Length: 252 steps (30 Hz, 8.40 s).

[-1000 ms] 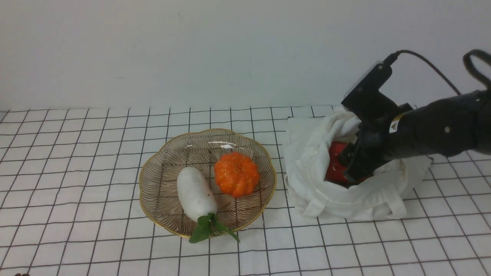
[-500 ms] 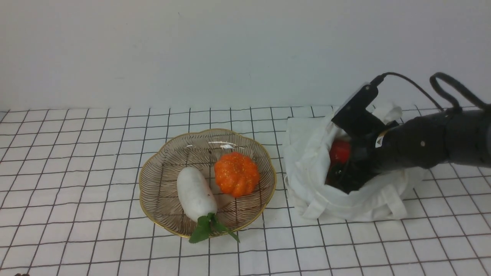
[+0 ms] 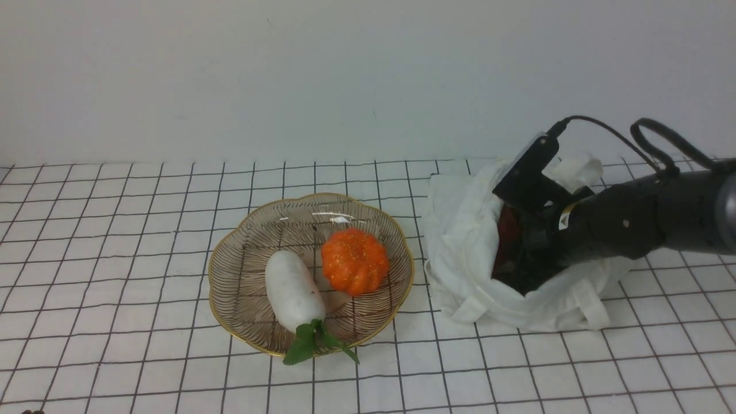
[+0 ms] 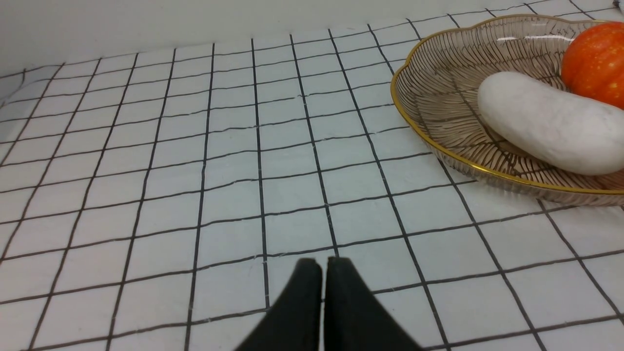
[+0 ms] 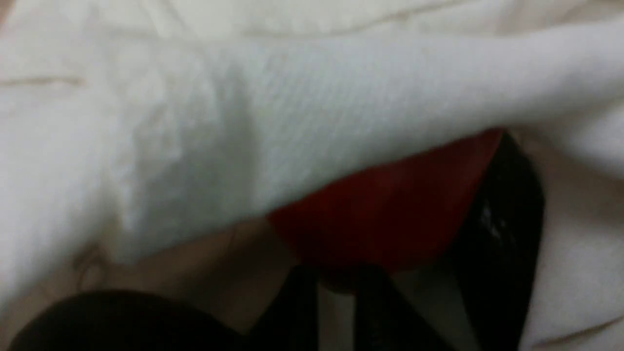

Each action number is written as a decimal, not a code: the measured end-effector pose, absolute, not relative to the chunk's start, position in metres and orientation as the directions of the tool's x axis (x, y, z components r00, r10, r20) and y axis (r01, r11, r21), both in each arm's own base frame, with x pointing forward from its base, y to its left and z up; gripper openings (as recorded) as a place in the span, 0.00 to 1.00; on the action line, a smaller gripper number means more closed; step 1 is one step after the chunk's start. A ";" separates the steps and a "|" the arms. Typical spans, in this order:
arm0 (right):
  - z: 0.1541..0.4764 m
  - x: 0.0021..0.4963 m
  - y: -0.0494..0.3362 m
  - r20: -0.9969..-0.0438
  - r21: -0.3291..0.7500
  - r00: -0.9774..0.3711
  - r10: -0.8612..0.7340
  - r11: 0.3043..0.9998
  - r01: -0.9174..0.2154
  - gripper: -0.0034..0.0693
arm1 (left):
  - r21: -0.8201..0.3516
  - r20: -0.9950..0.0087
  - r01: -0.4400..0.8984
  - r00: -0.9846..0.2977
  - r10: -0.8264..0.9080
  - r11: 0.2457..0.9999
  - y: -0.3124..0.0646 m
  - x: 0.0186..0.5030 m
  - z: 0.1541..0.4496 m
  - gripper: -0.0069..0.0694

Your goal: Take vegetables from bag on white checkered tablecloth place on plate.

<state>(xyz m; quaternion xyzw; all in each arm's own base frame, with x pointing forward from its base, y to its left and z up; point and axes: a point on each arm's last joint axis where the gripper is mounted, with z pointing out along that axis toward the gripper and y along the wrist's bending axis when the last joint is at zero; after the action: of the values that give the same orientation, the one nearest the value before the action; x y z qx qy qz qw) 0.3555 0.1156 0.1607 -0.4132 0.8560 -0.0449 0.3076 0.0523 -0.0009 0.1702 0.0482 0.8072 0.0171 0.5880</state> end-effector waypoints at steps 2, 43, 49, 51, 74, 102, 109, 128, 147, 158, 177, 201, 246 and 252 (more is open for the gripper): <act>0.167 0.351 0.113 -0.458 -0.333 -0.476 -0.751 0.642 -0.691 0.06 | 0.084 -0.948 0.058 -0.304 0.098 0.995 -0.001 0.052 0.170 0.08; 0.165 0.379 0.153 -0.669 -0.274 -0.455 -0.588 0.764 -0.585 1.00 | 0.084 -0.948 0.058 -0.304 0.098 0.995 -0.001 0.052 0.170 0.08; 0.153 0.384 0.156 -0.684 -0.279 -0.436 -0.584 0.763 -0.584 1.00 | 0.084 -0.948 0.058 -0.304 0.098 0.995 -0.001 0.052 0.170 0.08; 0.150 0.387 0.157 -0.697 -0.283 -0.422 -0.579 0.764 -0.580 0.99 | 0.084 -0.948 0.058 -0.304 0.098 0.995 -0.001 0.052 0.170 0.08; 0.238 0.336 0.129 -0.541 -0.236 -0.613 -0.576 0.803 -0.547 0.89 | 0.084 -0.948 0.058 -0.304 0.098 0.995 -0.001 0.052 0.170 0.08; 0.271 0.307 0.264 -0.669 -0.006 -0.482 -0.566 0.652 -0.758 0.89 | 0.084 -0.948 0.058 -0.304 0.098 0.995 -0.001 0.052 0.170 0.08; 0.223 0.324 0.281 -0.571 0.017 -0.535 -0.623 0.642 -0.766 0.89 | 0.084 -0.948 0.058 -0.304 0.098 0.995 -0.001 0.052 0.170 0.08; 0.223 0.338 0.293 -0.628 0.005 -0.516 -0.582 0.660 -0.751 1.00 | 0.084 -0.948 0.058 -0.304 0.098 0.995 -0.001 0.052 0.170 0.08; 0.444 0.292 0.213 -0.693 -0.233 -0.501 -0.518 0.819 -0.524 0.09 | 0.084 -0.948 0.058 -0.304 0.098 0.995 -0.001 0.052 0.170 0.08; 0.515 0.141 0.094 -0.874 -0.003 -0.432 -0.221 0.892 -0.452 0.03 | 0.084 -0.948 0.058 -0.304 0.098 0.995 -0.001 0.052 0.170 0.08; 0.369 -0.008 -0.038 -0.970 0.084 0.173 0.173 0.900 -0.428 0.03 | 0.084 -0.948 0.058 -0.304 0.098 0.995 -0.001 0.052 0.170 0.08; 0.333 0.007 -0.001 -0.965 0.057 0.171 0.199 0.795 -0.605 0.03 | 0.084 -0.948 0.058 -0.304 0.098 0.995 -0.001 0.052 0.170 0.08; 0.181 0.054 0.000 -0.974 -0.087 -0.209 -0.091 0.996 -0.028 0.03 | 0.084 -0.948 0.058 -0.304 0.098 0.995 -0.001 0.052 0.170 0.08; 0.181 0.054 0.000 -0.974 -0.087 -0.209 -0.091 0.996 -0.028 0.03 | 0.084 -0.948 0.058 -0.304 0.098 0.995 -0.001 0.052 0.170 0.08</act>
<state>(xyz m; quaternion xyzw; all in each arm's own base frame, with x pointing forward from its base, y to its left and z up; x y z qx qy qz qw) 0.0541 -0.0002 0.1808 -0.0382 0.7770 -0.0253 0.6279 0.0523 -0.0009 0.1702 0.0482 0.8072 0.0171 0.5880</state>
